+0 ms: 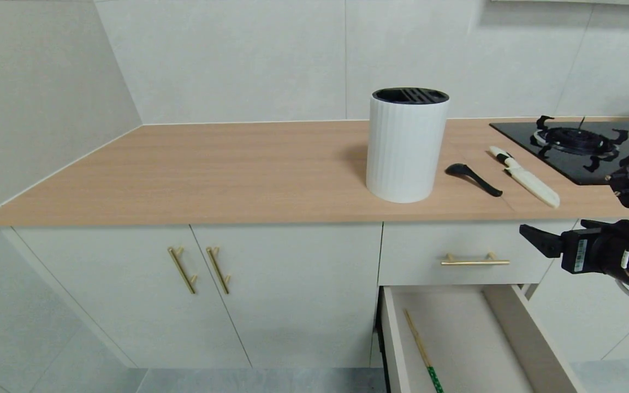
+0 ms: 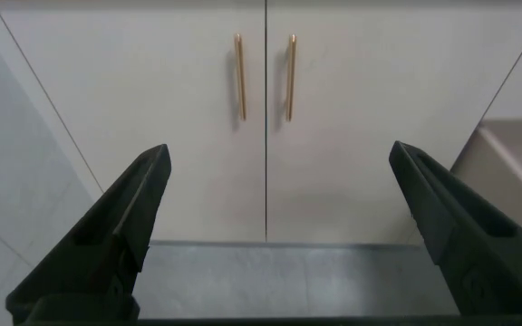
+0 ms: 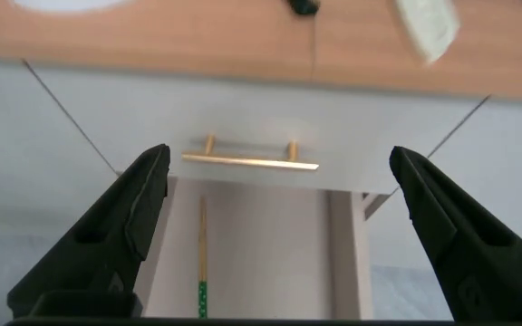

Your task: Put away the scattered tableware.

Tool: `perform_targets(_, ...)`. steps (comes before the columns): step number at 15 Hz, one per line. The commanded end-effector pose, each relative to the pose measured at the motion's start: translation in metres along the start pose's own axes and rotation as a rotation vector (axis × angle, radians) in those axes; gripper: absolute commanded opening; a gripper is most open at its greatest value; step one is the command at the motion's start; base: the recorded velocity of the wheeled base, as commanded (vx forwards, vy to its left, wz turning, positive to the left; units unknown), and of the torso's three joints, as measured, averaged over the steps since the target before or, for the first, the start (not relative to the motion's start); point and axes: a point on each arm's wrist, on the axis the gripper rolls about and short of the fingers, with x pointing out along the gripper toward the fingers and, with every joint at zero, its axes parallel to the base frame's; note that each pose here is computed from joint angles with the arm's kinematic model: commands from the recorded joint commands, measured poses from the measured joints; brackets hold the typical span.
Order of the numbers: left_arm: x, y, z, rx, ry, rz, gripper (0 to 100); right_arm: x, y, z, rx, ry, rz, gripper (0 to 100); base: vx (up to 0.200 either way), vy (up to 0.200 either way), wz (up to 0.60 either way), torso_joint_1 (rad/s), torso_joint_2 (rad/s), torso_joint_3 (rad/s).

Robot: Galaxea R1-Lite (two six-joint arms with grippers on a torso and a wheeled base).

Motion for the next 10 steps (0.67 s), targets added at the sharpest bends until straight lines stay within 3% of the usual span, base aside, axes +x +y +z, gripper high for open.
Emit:
perform_targets(1, 0.0001, 0.0, 0.0001, 0.0, 0.001, 0.0, 100, 0.0009, 0.0005, -0.0013, -0.002, 0.006, 0.002, 100, 0.0, 0.0, 0.0, 0.217, -0.49, -0.271)
perform_targets(6, 0.0001, 0.0, 0.0001, 0.0, 0.001, 0.0, 100, 0.003, 0.0005, -0.0032, -0.003, 0.016, 0.002, 100, 0.0, 0.0, 0.0, 0.222, -0.51, -0.288)
perform_targets(10, 0.0001, 0.0, 0.0001, 0.0, 0.001, 0.0, 100, 0.0062, 0.0009, 0.002, 0.0, 0.0, 0.009, 100, 0.0, 0.0, 0.0, 0.082, -0.18, -0.101)
